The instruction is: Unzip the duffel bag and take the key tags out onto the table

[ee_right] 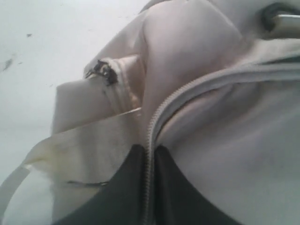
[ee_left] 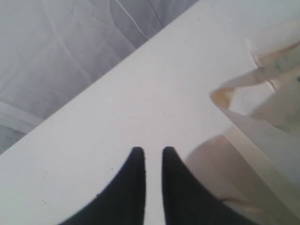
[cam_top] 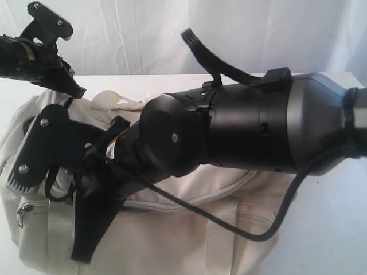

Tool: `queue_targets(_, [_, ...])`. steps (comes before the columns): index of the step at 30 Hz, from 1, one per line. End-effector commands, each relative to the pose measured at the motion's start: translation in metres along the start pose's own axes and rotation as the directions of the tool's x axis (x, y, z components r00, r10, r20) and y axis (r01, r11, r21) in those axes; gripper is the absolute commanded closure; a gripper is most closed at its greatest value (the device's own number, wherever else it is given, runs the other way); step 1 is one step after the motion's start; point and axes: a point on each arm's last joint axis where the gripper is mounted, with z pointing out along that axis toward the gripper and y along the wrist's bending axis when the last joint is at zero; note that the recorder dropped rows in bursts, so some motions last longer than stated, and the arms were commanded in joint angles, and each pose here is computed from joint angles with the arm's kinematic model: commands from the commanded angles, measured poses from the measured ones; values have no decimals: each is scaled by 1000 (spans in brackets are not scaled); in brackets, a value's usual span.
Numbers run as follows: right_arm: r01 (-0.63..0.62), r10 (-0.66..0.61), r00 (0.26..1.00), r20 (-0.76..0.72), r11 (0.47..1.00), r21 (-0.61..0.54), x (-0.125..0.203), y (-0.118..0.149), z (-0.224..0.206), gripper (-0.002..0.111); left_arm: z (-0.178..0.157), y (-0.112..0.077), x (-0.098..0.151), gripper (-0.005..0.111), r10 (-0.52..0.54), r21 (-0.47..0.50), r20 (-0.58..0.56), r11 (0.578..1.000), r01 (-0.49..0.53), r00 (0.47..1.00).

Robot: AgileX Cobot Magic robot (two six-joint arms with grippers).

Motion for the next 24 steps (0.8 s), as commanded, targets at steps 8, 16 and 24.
queue_targets(8, [-73,70,996,-48,995,-69,1,11,-9,107,-54,41,-24,13,-67,-54,-400,997,49,914])
queue_targets(16, [-64,63,998,-10,997,-39,-16,11,-83,50,-142,42,-30,71,-138,-19,-440,989,144,887])
queue_targets(24, [-70,64,980,-189,997,-23,5,13,-84,52,-193,1,15,107,-124,169,-450,961,220,885])
